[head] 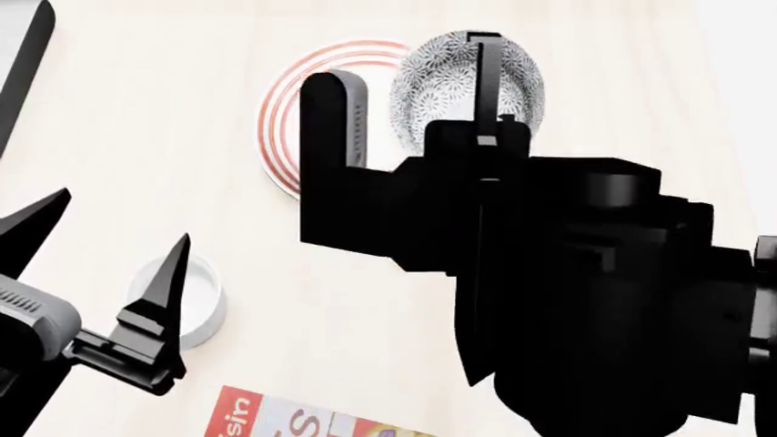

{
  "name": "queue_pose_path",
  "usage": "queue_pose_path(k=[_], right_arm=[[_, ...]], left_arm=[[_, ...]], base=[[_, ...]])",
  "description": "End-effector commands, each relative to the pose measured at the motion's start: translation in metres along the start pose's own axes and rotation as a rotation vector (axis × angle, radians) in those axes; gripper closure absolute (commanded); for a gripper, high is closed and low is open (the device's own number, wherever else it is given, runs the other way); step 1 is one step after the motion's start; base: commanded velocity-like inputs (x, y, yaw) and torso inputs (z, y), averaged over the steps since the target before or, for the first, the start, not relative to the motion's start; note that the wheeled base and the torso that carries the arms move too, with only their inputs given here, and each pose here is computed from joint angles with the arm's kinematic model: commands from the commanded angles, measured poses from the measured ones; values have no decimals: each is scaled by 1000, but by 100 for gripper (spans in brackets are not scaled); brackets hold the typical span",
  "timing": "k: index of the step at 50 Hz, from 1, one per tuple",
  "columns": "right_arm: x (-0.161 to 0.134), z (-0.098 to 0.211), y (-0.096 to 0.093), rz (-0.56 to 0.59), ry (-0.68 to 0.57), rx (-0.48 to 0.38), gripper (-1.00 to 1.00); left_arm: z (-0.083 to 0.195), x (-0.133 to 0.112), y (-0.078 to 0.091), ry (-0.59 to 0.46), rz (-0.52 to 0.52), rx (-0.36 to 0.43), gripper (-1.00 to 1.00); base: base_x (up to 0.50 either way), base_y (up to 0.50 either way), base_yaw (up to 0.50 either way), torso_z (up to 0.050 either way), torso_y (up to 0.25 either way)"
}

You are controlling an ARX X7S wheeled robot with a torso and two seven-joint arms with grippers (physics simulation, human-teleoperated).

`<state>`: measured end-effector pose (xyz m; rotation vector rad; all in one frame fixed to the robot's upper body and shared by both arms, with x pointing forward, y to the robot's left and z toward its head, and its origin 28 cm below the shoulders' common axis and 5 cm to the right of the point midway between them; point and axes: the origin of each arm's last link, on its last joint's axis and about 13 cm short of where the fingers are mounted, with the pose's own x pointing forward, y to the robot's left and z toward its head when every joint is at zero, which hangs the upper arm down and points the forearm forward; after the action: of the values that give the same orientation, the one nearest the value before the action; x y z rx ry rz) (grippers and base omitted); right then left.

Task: Pick the akita bowl on the cookies box and place it on the plate.

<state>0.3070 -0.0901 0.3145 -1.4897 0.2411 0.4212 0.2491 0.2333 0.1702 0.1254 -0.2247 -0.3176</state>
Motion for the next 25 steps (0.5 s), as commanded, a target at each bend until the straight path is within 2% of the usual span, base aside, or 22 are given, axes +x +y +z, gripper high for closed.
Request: queue_pose_path(k=[1, 15, 20, 25], right_arm=[[31, 3, -33, -133, -3, -35, 100], [64, 7, -48, -229, 3, -32, 100], [75, 12, -55, -245, -15, 1, 100], [90, 17, -52, -238, -18, 8, 100]], left_arm=[[0, -1, -1, -15, -15, -1, -100], [-2, -3, -2, -12, -23, -1, -100], [-2, -5, -4, -10, -32, 3, -100], [-2, -5, -3, -8, -33, 2, -100]], base=[[0, 0, 0, 0, 0], [0, 0, 0, 0, 0], [0, 0, 0, 0, 0], [0, 0, 0, 0, 0]])
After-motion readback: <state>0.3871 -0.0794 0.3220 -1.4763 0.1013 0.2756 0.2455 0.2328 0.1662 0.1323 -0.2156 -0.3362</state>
